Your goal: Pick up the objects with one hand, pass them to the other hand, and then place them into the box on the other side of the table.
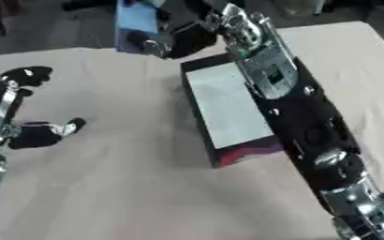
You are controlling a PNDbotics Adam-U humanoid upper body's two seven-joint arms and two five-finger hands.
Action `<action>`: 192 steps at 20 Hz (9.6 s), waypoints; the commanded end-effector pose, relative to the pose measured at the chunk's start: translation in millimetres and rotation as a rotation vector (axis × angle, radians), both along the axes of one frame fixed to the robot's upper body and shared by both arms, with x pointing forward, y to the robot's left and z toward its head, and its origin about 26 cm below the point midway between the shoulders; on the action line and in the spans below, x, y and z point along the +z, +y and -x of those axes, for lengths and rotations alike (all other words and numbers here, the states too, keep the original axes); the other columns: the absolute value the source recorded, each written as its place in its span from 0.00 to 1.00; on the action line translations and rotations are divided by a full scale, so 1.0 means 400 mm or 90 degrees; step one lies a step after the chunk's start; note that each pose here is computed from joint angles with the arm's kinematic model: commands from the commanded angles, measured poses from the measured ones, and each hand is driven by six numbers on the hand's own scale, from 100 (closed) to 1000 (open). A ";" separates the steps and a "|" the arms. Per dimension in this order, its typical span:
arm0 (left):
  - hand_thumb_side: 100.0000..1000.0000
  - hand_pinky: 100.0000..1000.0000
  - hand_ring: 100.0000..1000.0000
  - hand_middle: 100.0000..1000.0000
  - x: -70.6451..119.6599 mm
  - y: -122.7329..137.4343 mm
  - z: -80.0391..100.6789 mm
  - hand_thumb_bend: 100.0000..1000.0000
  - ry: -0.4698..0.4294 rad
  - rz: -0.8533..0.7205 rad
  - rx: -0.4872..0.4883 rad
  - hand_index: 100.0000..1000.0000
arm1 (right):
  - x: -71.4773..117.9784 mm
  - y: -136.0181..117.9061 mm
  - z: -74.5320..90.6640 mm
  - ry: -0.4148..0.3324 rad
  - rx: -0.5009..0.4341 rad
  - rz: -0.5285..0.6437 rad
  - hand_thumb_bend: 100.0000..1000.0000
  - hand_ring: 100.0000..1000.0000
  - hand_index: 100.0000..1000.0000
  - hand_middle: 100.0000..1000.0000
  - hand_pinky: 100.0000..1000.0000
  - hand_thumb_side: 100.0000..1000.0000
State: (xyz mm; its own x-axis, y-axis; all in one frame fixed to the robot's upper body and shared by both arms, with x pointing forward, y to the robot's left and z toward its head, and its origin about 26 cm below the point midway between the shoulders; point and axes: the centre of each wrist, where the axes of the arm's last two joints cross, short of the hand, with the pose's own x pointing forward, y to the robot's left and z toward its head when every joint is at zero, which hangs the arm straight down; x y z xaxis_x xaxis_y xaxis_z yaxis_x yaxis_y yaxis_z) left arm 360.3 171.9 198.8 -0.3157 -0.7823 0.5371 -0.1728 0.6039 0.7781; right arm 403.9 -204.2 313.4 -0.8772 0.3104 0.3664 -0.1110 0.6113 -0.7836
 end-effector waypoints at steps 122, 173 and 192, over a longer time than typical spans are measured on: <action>0.00 0.81 0.86 0.79 0.157 0.406 -0.065 0.73 0.424 -0.479 -0.039 0.84 | 0.001 -0.374 0.048 0.166 -0.027 0.034 0.17 1.00 1.00 0.78 1.00 0.14; 0.00 0.74 0.73 0.60 0.042 0.462 -0.164 0.44 0.482 -0.405 0.125 0.38 | -0.040 -0.379 0.033 0.185 -0.045 0.059 0.17 1.00 1.00 0.78 1.00 0.16; 0.08 0.81 0.83 0.74 -0.025 0.523 -0.185 0.48 0.557 -0.310 0.199 0.83 | -0.050 -0.379 0.030 0.186 -0.048 0.068 0.17 1.00 1.00 0.77 1.00 0.17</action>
State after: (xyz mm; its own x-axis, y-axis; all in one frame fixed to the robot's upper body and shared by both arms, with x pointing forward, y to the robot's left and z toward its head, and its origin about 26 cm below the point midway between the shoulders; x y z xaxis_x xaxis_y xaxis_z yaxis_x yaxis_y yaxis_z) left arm 433.3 372.3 177.0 0.2593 -0.9628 0.0757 0.4939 0.1995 0.8463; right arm 394.4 -354.2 283.3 -0.6970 0.4081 0.5896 -0.3241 0.5541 -0.7667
